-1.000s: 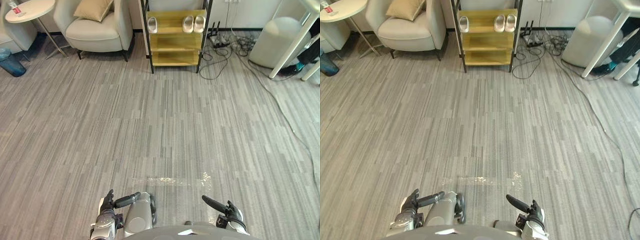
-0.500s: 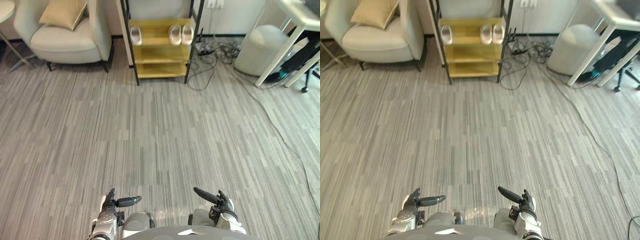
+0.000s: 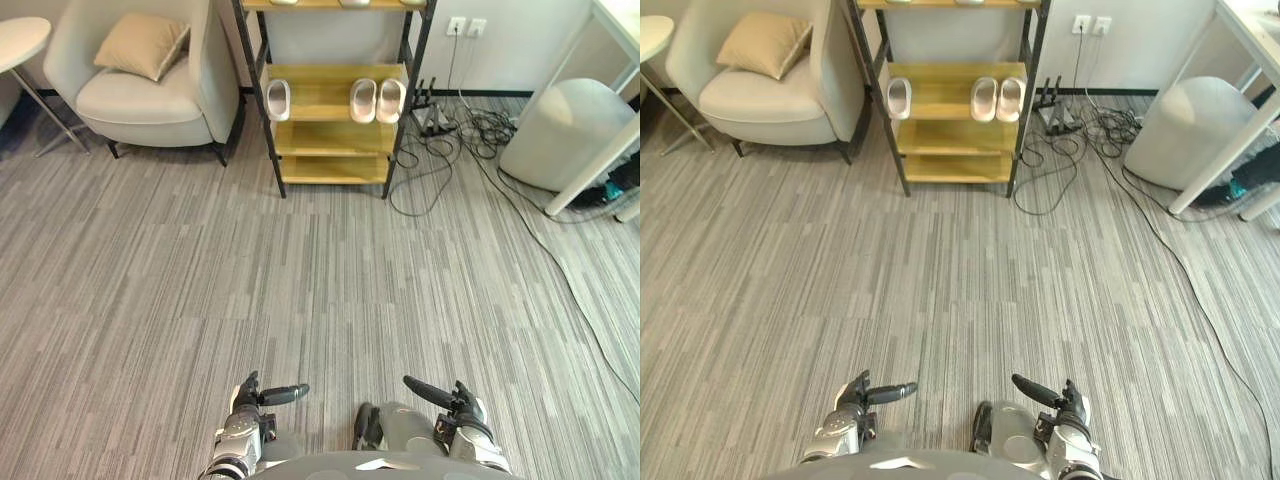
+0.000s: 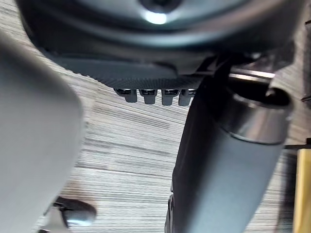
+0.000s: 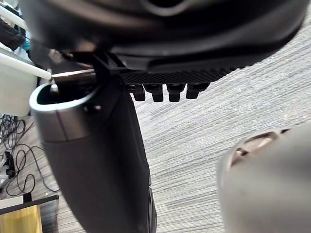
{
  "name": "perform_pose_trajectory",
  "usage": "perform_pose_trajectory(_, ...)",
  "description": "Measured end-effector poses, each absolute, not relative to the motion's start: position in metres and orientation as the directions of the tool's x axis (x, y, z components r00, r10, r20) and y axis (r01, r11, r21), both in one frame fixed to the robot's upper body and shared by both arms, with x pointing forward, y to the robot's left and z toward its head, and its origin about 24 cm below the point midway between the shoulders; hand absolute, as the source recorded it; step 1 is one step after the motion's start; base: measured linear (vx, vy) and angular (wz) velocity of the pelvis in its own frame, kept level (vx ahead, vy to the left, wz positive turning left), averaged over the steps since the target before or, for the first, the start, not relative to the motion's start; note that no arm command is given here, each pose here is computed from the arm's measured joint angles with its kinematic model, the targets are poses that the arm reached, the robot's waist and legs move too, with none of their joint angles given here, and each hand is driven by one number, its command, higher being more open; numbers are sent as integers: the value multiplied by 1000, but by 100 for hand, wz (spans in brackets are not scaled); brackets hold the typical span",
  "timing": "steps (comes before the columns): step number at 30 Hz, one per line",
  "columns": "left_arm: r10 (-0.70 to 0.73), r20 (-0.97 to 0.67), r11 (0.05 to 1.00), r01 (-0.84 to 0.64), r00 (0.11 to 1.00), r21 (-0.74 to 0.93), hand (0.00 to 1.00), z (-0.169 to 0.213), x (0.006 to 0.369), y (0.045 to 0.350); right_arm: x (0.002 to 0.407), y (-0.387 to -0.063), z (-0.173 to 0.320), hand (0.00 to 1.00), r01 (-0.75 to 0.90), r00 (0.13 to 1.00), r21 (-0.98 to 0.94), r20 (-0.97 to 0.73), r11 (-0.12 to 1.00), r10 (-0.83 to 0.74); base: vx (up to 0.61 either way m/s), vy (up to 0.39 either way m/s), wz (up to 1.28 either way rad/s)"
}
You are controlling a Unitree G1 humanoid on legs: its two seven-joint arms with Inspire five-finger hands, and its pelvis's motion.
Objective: Organize the slippers on the shoe rack
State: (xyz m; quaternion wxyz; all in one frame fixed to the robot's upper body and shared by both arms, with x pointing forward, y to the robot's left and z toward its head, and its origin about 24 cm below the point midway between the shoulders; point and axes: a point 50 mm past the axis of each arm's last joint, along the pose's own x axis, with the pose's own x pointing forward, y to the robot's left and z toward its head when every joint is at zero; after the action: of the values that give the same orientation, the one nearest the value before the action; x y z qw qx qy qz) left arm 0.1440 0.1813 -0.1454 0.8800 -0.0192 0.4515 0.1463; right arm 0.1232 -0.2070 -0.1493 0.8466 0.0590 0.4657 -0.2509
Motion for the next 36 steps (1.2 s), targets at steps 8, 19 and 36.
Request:
perform_pose_trajectory(8, 259, -764, 956, -271, 591, 114, 100, -139, 152, 188, 114, -195, -155, 100, 498, 401, -112, -849, 860, -343, 483, 94, -17)
perform_pose_trajectory(19, 244, -816, 968, -188, 524, 169, 100, -149, 136, 193, 133, -174, -149, 100, 460, 486, -36, -826, 887, -286, 450, 95, -3)
perform_pose_trajectory(36, 235, -835, 958, -266, 498, 110, 100, -153, 125, 186, 117, -204, -152, 100, 445, 437, -139, -828, 885, -350, 385, -244, 28)
